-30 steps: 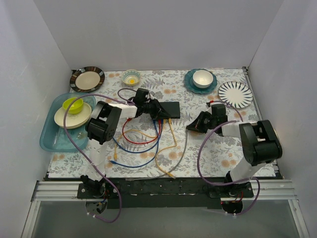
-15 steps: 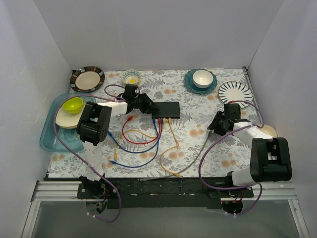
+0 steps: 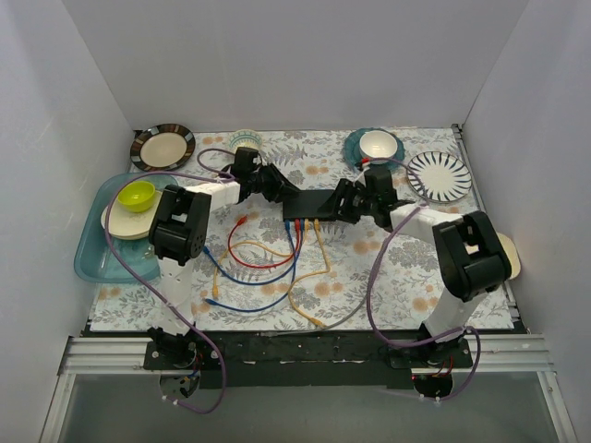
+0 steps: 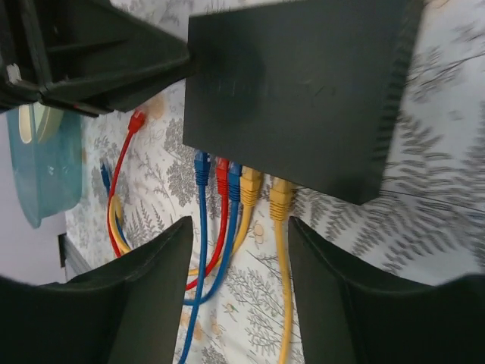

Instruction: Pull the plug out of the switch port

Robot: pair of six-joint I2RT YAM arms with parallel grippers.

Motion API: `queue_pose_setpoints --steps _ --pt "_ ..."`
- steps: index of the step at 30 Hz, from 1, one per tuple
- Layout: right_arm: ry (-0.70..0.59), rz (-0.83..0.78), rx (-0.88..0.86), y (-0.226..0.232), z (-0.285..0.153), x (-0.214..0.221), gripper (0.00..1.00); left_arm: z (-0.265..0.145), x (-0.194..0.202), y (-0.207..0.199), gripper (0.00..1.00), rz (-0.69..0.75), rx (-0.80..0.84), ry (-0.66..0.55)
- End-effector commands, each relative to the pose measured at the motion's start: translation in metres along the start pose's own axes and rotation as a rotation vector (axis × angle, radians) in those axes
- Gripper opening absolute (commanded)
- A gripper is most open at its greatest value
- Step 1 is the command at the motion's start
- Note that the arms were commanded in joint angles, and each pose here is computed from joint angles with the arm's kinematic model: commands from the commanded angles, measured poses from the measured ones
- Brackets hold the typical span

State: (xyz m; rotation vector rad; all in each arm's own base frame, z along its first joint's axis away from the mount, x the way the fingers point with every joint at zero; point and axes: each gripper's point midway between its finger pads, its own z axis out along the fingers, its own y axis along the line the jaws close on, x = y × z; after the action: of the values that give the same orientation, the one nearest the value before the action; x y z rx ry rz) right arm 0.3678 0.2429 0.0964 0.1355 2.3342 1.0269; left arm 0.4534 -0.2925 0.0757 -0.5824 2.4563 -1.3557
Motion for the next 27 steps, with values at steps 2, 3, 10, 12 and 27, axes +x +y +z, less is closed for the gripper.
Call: queue_pose_setpoints --steps 2,3,10,12,27 --pt "0.087 0.098 -0.135 0.015 0.033 0.029 0.52 0.007 -0.002 -0.003 0.19 0.005 0.025 0.037" --pt "0.091 0.128 -0.133 0.013 0.035 0.031 0.5 0.008 -0.002 -0.002 0.18 0.004 0.024 0.038" --pt "0.115 0.18 -0.106 0.0 0.057 0.034 0.43 0.009 0.003 0.007 0.17 -0.001 0.014 0.055" --pt "0.11 0.191 -0.099 -0.002 0.061 0.031 0.42 0.011 0.004 0.01 0.17 -0.008 0.013 0.063" --pt "-0.001 0.426 -0.159 -0.013 0.067 0.021 0.36 0.017 0.006 0.016 0.16 -0.016 0.013 0.084"
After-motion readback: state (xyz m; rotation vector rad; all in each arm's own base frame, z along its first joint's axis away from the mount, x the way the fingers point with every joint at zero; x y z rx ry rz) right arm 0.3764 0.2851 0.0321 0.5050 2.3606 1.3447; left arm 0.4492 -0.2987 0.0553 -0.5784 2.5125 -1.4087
